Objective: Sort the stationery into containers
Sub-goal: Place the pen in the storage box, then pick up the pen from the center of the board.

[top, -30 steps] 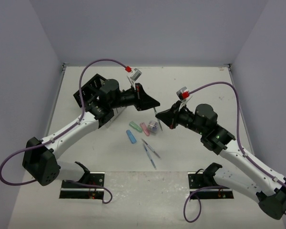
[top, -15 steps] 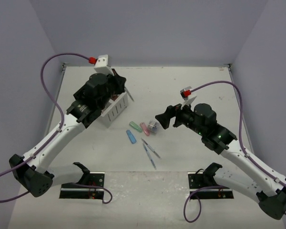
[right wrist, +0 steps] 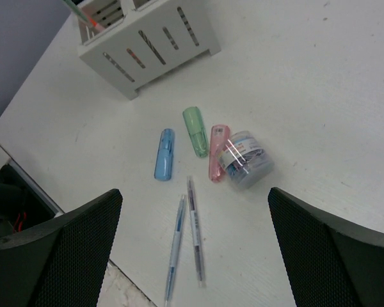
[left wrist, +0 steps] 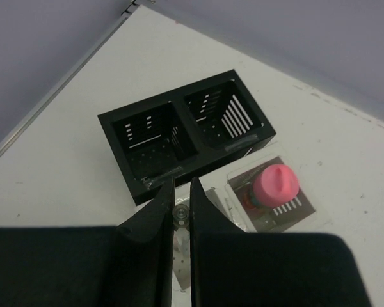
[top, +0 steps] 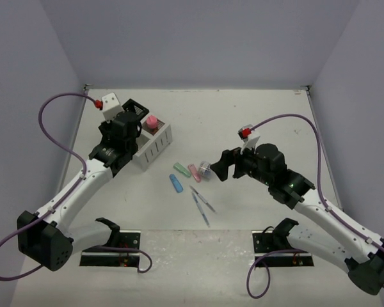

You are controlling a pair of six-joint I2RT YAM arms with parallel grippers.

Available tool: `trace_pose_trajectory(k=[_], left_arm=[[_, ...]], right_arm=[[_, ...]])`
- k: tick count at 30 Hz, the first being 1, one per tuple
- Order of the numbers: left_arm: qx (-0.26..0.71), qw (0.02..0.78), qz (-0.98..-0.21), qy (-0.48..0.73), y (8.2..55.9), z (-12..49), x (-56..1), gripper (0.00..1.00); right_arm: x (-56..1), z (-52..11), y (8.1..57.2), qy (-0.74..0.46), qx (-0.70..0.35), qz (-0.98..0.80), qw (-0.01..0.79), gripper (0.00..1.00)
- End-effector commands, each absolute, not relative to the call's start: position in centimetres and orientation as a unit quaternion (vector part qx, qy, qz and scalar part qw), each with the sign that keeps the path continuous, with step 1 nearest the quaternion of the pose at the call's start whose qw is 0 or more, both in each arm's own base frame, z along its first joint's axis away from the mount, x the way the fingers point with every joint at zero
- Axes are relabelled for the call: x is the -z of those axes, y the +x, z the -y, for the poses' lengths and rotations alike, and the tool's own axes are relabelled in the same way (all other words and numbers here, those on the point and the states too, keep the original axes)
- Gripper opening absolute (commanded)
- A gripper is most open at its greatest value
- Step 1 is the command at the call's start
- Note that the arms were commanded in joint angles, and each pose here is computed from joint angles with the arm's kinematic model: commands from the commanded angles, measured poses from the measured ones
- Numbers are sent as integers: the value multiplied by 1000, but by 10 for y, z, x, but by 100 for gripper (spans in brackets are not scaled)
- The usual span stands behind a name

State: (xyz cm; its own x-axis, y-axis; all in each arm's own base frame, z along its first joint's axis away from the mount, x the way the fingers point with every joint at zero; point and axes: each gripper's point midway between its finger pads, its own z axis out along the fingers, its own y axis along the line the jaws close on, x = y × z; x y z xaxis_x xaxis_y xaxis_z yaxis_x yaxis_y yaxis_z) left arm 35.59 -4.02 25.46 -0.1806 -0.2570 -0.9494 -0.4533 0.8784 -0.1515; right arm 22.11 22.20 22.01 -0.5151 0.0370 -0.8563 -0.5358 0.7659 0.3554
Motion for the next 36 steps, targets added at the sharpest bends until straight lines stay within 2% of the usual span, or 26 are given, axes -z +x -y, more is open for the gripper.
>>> trace_pose_trajectory(k=[1,2,3,4,5,6,8,9,10,16,25,36], left_arm=[[-78,616,-732,-282,360,32,-255,0],[-84,606,-739,-282,358,32,-245,2],[-80,602,-741,-285,358,33,-242,26],[-75,602,-741,-288,357,33,-240,41],[-70,601,-743,-285,356,34,-237,47],[-61,603,-743,-282,355,37,-238,57],[-50,603,-746,-279,352,39,-242,87],[-46,603,-747,-277,352,40,-244,97],[-32,604,-749,-273,352,44,-249,100],[60,612,-760,-210,338,71,-291,100],[149,607,-772,-117,316,104,-323,100],[153,597,-781,-98,305,105,-312,100]], right_arm=[[-208,-240,215,-180,-318,-817,445,99],[-195,-241,213,-184,-296,-831,433,97],[-187,-242,211,-189,-281,-843,419,96],[-173,-245,208,-198,-264,-855,401,93],[-167,-247,207,-203,-252,-861,392,86],[-158,-246,206,-204,-237,-870,380,81],[-139,-250,198,-219,-217,-883,355,69],[-134,-252,196,-225,-213,-885,348,65],[-125,-255,191,-232,-202,-890,335,60],[-86,-258,183,-251,-132,-917,279,40],[-41,-267,167,-260,-105,-939,201,36],[-15,-274,165,-255,-86,-948,170,31]])
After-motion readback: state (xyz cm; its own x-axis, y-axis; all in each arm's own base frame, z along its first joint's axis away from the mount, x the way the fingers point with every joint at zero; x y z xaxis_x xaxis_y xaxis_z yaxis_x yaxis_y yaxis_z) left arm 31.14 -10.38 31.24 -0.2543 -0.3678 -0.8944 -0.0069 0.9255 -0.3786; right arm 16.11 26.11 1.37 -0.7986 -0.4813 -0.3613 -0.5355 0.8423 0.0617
